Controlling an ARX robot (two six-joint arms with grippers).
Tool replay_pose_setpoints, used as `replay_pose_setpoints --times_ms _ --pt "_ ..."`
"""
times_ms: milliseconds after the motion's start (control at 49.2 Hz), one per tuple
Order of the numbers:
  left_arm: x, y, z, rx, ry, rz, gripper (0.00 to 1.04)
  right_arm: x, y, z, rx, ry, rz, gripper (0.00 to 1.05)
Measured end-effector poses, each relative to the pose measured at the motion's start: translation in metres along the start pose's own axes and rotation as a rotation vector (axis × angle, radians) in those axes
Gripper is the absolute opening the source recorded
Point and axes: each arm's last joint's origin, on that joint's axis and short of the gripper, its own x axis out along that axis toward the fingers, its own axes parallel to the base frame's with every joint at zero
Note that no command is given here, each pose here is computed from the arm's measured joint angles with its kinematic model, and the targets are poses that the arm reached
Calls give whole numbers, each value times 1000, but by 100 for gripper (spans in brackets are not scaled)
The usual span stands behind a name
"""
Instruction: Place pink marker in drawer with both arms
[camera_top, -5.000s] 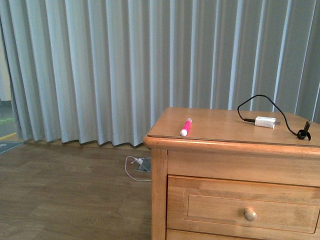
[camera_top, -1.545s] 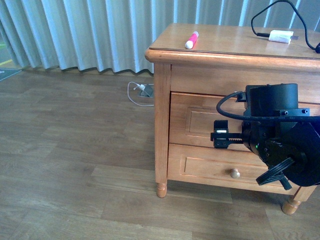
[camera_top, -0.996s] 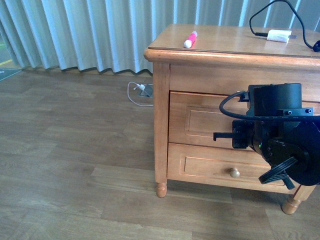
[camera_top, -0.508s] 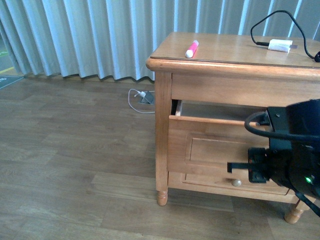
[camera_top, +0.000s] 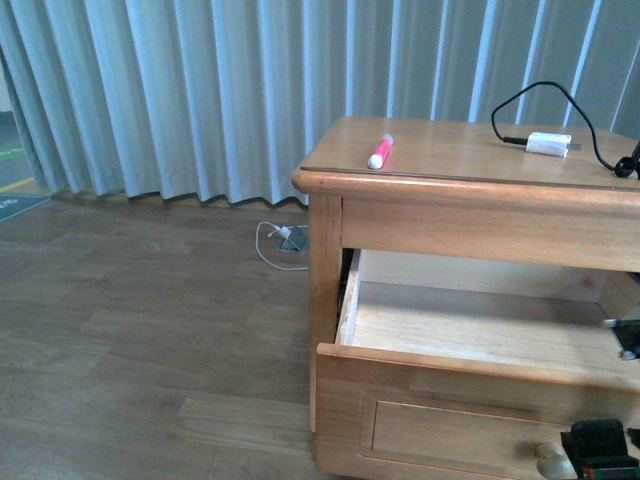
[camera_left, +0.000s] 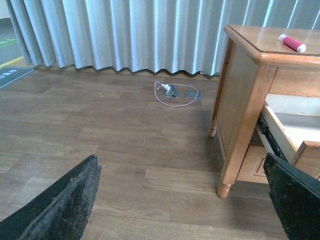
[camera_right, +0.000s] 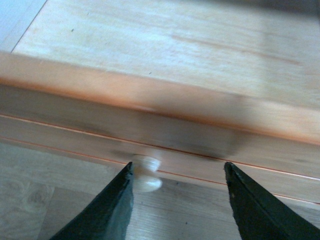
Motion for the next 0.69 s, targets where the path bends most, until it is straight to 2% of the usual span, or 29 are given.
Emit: replay_pose_setpoints --times_ms 41,163,183,244,407,691 --pt "0 0 0 0 0 0 99 -6 -2 3 8 -4 1 68" --pt "0 0 0 0 0 0 99 -44 -12 22 39 -29 53 96" --pt "0 0 0 0 0 0 99 -49 -13 24 45 -34 62 98" --pt "0 0 0 0 0 0 99 -72 -17 31 53 -45 94 96" --pt "0 0 0 0 0 0 99 -126 -27 39 62 -86 161 96" --pt "0 0 0 0 0 0 99 -178 -38 21 99 -208 180 96"
